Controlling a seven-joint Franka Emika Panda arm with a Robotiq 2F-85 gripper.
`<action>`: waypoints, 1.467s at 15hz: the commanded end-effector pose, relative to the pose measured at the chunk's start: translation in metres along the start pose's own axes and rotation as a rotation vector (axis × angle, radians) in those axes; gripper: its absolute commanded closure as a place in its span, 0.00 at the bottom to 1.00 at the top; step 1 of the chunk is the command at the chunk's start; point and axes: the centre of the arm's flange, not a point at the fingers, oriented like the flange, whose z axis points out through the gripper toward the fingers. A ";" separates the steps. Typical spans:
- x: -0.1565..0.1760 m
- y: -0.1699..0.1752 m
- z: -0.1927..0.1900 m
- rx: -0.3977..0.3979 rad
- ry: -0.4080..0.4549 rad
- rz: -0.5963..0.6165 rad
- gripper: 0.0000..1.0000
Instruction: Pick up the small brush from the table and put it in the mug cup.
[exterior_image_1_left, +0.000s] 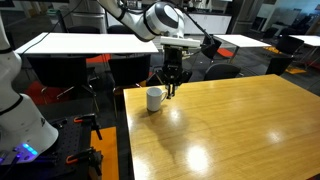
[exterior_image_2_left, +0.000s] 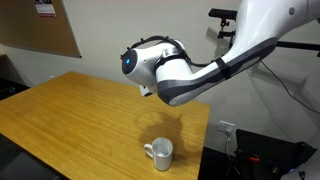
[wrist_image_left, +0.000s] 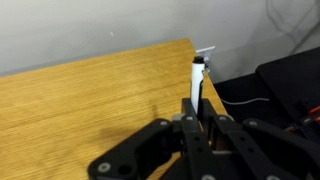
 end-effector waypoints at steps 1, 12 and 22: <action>0.002 0.001 -0.017 -0.045 -0.116 -0.102 0.97; 0.037 -0.001 -0.040 -0.217 -0.328 -0.323 0.97; 0.073 -0.024 -0.056 -0.220 -0.369 -0.266 0.97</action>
